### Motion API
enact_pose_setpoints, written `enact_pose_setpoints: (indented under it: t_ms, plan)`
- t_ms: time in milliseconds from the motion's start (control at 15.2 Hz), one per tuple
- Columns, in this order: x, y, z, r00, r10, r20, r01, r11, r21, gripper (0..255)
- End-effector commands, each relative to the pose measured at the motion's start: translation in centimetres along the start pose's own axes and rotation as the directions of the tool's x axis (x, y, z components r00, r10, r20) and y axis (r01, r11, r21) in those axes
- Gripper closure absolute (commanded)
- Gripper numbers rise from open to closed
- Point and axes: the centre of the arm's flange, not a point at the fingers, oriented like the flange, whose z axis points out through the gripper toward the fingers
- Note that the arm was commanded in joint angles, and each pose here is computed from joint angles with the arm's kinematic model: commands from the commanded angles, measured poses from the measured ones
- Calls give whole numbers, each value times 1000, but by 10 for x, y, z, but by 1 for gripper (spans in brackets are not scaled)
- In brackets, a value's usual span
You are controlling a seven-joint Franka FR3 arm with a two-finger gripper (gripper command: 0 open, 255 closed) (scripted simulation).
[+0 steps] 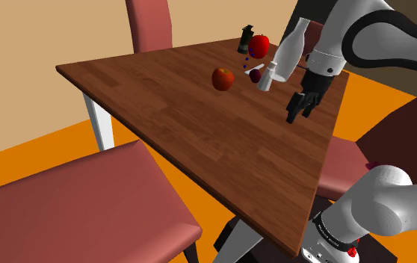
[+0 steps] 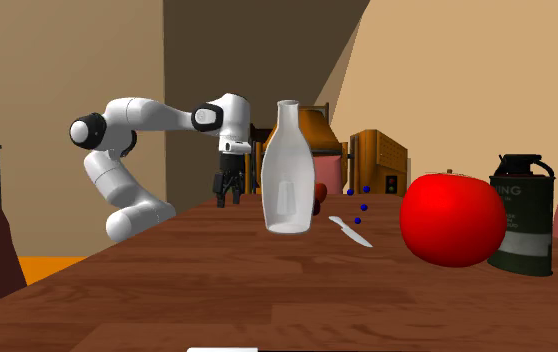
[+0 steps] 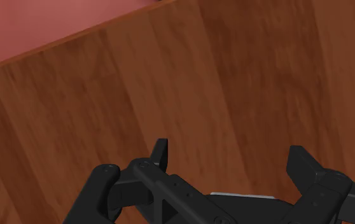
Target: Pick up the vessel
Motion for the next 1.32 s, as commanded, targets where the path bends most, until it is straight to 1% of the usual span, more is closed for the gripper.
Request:
enact_pose_setpoints:
  t_ms: [0, 594, 1254]
  plan:
    - [0, 0, 0, 1000, 0, 0, 0, 1000, 0, 0]
    - [102, 22, -22, 997, 23, -75, -24, 1000, -14, 0]
    - [213, 48, -57, 986, 48, -159, -53, 998, -28, 0]
